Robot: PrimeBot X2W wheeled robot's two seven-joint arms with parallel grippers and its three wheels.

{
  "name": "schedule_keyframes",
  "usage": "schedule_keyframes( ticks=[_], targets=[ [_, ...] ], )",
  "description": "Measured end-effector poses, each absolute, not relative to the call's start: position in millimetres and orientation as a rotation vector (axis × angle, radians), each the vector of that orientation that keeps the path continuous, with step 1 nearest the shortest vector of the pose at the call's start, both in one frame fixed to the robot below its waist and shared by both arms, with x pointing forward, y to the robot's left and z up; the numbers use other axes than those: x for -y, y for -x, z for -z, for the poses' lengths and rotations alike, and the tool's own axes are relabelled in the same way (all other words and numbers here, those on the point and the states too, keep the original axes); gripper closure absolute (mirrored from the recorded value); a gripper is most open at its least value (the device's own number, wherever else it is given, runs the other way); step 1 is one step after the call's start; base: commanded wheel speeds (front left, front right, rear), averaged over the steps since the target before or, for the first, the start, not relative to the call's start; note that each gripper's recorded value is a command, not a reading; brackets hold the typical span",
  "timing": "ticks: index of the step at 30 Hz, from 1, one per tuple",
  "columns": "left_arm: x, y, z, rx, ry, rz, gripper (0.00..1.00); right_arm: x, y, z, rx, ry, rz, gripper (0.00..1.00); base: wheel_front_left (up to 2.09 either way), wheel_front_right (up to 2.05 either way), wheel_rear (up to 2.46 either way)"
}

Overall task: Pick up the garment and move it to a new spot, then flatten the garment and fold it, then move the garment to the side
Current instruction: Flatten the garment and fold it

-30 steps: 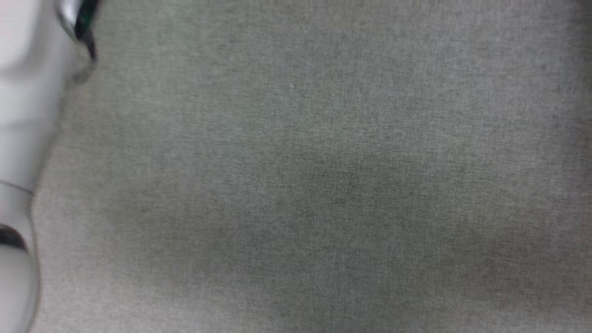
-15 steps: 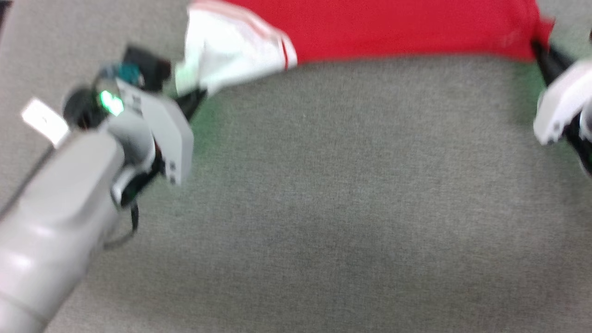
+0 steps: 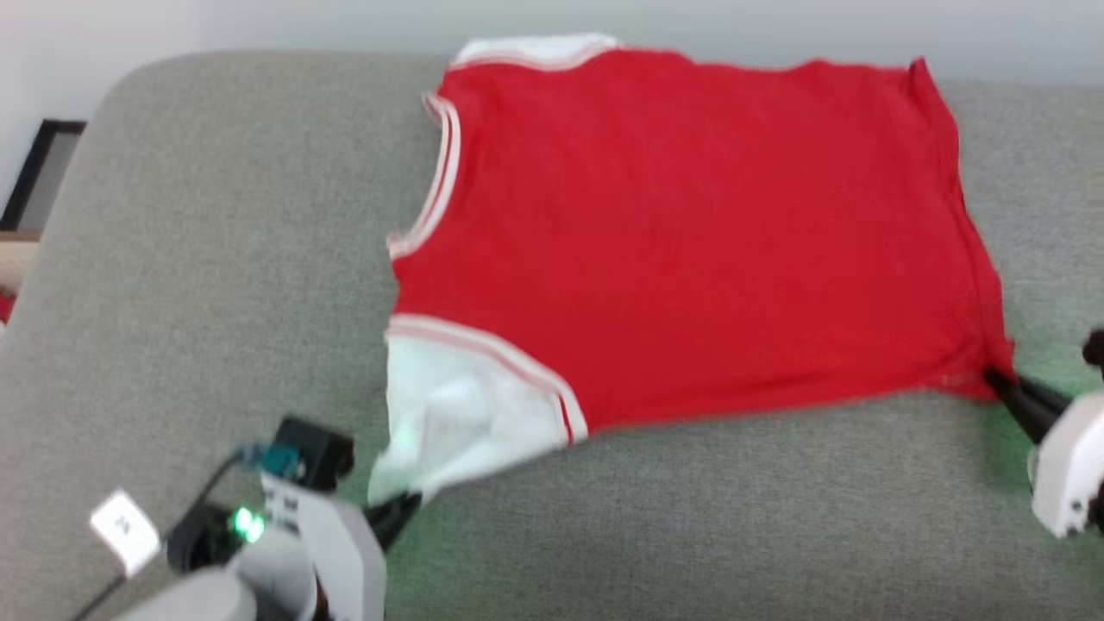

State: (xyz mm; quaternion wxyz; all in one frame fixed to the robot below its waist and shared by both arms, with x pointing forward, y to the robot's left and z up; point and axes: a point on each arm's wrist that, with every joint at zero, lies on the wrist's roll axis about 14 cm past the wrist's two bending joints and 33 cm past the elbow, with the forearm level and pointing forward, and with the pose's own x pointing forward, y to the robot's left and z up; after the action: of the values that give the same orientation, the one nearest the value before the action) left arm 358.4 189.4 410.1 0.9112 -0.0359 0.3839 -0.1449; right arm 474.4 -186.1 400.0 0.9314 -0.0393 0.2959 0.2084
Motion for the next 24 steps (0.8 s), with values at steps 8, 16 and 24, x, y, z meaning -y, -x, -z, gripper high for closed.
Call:
schedule_keyframes(
  ticks=[8,16,24],
  targets=[
    [-174.6,-290.1,-403.4,-0.911,0.164,0.265,1.00,201.4,-408.1,-391.0,-0.717,0.036,-0.423,1.00,0.00,0.00,0.00],
    [-177.4,-263.0,-406.8,-0.977,0.173,0.220,1.00,202.8,-362.8,-387.4,-0.807,-0.037,-0.417,1.00,0.00,0.00,0.00],
    [-196.9,-327.3,-463.7,-0.778,-0.029,0.270,1.00,194.0,-369.5,-418.0,-0.717,-0.078,-0.396,1.00,0.00,0.00,0.00]
  ],
)
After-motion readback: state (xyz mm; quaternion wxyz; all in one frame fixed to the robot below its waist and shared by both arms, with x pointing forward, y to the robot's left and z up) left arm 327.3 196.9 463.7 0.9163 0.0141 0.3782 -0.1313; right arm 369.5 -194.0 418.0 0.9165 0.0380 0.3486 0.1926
